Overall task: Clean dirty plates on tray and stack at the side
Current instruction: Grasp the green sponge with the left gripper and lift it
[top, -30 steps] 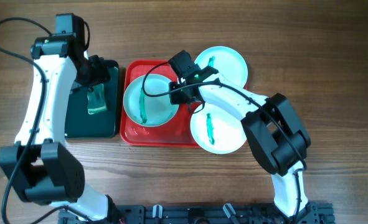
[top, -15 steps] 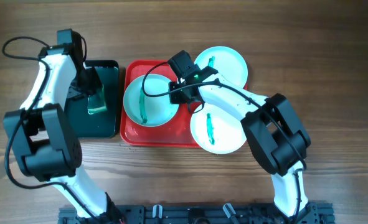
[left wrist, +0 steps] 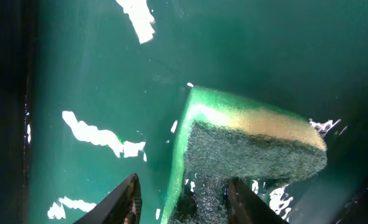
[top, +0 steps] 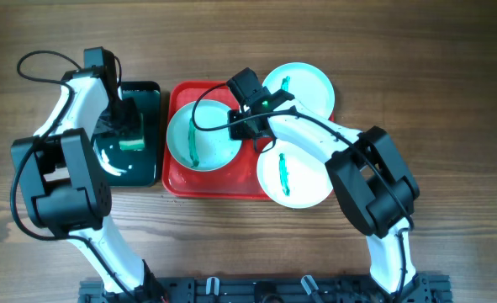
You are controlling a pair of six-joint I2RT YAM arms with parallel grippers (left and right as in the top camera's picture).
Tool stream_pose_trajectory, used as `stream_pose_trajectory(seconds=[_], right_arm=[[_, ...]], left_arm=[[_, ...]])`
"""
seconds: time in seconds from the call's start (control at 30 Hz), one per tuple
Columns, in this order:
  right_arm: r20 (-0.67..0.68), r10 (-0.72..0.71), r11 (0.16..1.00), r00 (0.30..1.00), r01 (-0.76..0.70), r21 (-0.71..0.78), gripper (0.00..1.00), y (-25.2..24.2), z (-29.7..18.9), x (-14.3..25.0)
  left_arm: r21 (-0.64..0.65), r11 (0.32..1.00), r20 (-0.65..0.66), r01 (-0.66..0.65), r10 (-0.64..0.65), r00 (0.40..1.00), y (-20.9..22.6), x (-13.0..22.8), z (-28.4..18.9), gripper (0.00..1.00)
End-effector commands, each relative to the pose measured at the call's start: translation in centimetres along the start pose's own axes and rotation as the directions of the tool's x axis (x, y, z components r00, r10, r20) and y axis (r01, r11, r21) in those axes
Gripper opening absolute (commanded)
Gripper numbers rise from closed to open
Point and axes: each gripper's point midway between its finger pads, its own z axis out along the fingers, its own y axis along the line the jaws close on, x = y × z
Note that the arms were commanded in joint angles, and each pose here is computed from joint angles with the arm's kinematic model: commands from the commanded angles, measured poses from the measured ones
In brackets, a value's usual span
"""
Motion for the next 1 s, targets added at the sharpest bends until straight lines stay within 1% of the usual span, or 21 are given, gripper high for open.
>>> stream_pose_trajectory(seconds=[0.0, 0.27, 0.3, 0.37, 0.4, 0.47, 0.53, 0.73, 0.9, 0.97], right_arm=[[-0.001, -0.005, 1.0, 1.0, 0.005, 0.021, 0.05, -0.2, 1.0, 0.2], [-0.002, -0.006, 1.0, 1.0, 0.006, 0.004, 0.06, 0.1, 1.0, 0.1], [-0.001, -0.006, 1.0, 1.0, 0.007, 0.004, 0.06, 0.1, 0.9, 0.1], [-0.001, -0.007, 1.0, 1.0, 0.007, 0.003, 0.06, 0.1, 0.9, 0.1], [0.0, -0.007, 1.0, 1.0, 0.007, 0.003, 0.06, 0.1, 0.9, 0.1], [0.001, -0.006, 1.0, 1.0, 0.006, 0.002, 0.06, 0.1, 0.9, 0.0], [0.0, -0.007, 1.0, 1.0, 0.007, 0.002, 0.06, 0.1, 0.9, 0.1], [-0.003, -0.011, 1.0, 1.0, 0.011, -0.004, 0.06, 0.2, 0.9, 0.1], [-0.003, -0.011, 1.0, 1.0, 0.011, -0.004, 0.06, 0.2, 0.9, 0.1], [-0.003, -0.01, 1.0, 1.0, 0.01, -0.004, 0.06, 0.2, 0.9, 0.1]], left_arm=[[0.011, 1.0, -0.053, -0.014, 0.015, 0.999, -0.4, 0.8, 0.8, 0.48], [0.018, 1.0, -0.004, -0.009, 0.009, 1.0, -0.1, -0.9, -3.1, 0.48], [0.019, 1.0, 0.001, -0.009, 0.009, 1.0, -0.1, -0.9, -3.5, 0.47], [0.028, 1.0, -0.001, -0.01, 0.01, 1.0, -0.2, -0.7, -3.8, 0.39], [0.042, 0.999, -0.006, -0.01, 0.01, 1.0, -0.5, -0.6, -3.8, 0.34], [0.106, 0.994, -0.021, -0.009, 0.011, 1.0, -1.6, -0.3, -3.8, 0.33], [0.137, 0.99, -0.027, -0.009, 0.013, 1.0, -2.1, -0.1, -3.7, 0.32], [0.141, 0.989, -0.053, -0.041, 0.048, 0.997, -2.2, 1.5, -1.6, 0.31], [0.142, 0.989, -0.044, -0.041, 0.047, 0.998, -2.3, 2.0, -0.2, 0.31], [0.142, 0.989, -0.043, -0.041, 0.047, 0.998, -2.3, 2.2, 0.1, 0.26]])
